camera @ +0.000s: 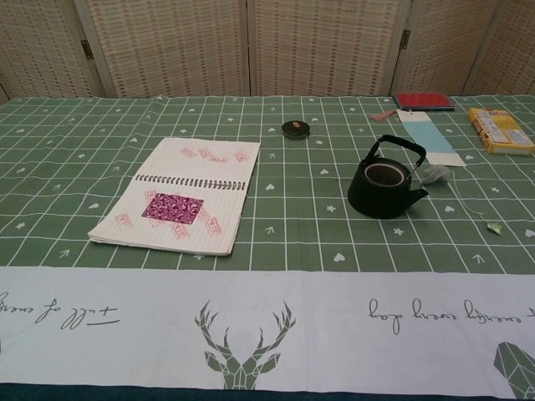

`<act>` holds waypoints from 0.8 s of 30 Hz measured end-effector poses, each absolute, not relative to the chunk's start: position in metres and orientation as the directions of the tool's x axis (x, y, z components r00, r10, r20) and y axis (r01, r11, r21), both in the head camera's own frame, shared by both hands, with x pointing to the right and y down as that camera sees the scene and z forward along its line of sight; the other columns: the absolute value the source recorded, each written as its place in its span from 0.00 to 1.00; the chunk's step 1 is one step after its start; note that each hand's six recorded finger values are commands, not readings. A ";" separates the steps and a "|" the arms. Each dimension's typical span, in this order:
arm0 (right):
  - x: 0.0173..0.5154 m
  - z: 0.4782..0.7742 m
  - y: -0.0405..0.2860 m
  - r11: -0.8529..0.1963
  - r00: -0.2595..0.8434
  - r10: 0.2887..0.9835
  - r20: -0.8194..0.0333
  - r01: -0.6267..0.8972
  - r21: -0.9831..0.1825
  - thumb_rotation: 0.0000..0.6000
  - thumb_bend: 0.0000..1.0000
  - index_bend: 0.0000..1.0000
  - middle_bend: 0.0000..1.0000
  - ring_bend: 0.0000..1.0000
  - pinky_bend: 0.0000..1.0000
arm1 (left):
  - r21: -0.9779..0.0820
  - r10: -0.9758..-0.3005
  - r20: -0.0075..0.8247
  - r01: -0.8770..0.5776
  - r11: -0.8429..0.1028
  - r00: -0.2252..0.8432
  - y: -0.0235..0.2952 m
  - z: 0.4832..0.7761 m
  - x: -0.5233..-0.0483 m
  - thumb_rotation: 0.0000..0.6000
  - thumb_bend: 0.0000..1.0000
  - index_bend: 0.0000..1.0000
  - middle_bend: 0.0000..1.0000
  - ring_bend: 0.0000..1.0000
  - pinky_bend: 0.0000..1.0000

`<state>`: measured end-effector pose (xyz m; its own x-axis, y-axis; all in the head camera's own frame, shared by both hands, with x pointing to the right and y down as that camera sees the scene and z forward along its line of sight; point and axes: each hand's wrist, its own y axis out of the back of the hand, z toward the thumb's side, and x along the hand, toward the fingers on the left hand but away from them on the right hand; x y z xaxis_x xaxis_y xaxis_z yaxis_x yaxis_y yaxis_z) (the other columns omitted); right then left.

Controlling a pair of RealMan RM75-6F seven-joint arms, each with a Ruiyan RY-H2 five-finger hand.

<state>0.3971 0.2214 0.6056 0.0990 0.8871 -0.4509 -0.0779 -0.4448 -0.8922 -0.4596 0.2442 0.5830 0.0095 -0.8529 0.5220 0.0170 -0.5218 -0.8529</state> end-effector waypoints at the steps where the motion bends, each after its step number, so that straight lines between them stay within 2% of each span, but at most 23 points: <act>1: 0.396 0.611 0.221 -0.439 0.104 0.889 -0.446 -0.081 -0.895 1.00 0.45 0.25 0.00 0.00 0.00 | -0.854 -0.854 0.520 0.016 -0.520 0.008 0.244 0.582 -0.460 1.00 0.28 0.02 0.13 0.19 0.14; 11: 0.369 0.681 0.220 -0.402 0.058 0.913 -0.404 -0.045 -0.914 1.00 0.45 0.26 0.00 0.00 0.00 | -0.850 -0.849 0.524 -0.017 -0.526 0.062 0.246 0.579 -0.455 1.00 0.28 0.02 0.13 0.17 0.14; 16: 0.359 0.704 0.217 -0.402 0.027 0.915 -0.403 -0.051 -0.914 1.00 0.45 0.26 0.00 0.00 0.00 | -0.851 -0.850 0.522 -0.031 -0.525 0.066 0.245 0.577 -0.457 1.00 0.28 0.02 0.13 0.17 0.14; 24: 0.351 0.729 0.213 -0.463 0.004 0.886 -0.463 -0.020 -0.886 1.00 0.45 0.26 0.00 0.00 0.00 | -0.851 -0.850 0.521 -0.035 -0.524 0.075 0.246 0.575 -0.457 1.00 0.28 0.02 0.13 0.18 0.14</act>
<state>0.3514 0.2133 0.7288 0.0037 0.8862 -0.4633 -0.0202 -0.4632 -0.8860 -0.4572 0.2461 0.5747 0.0751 -0.8504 0.5208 -0.0352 -0.5242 -0.8509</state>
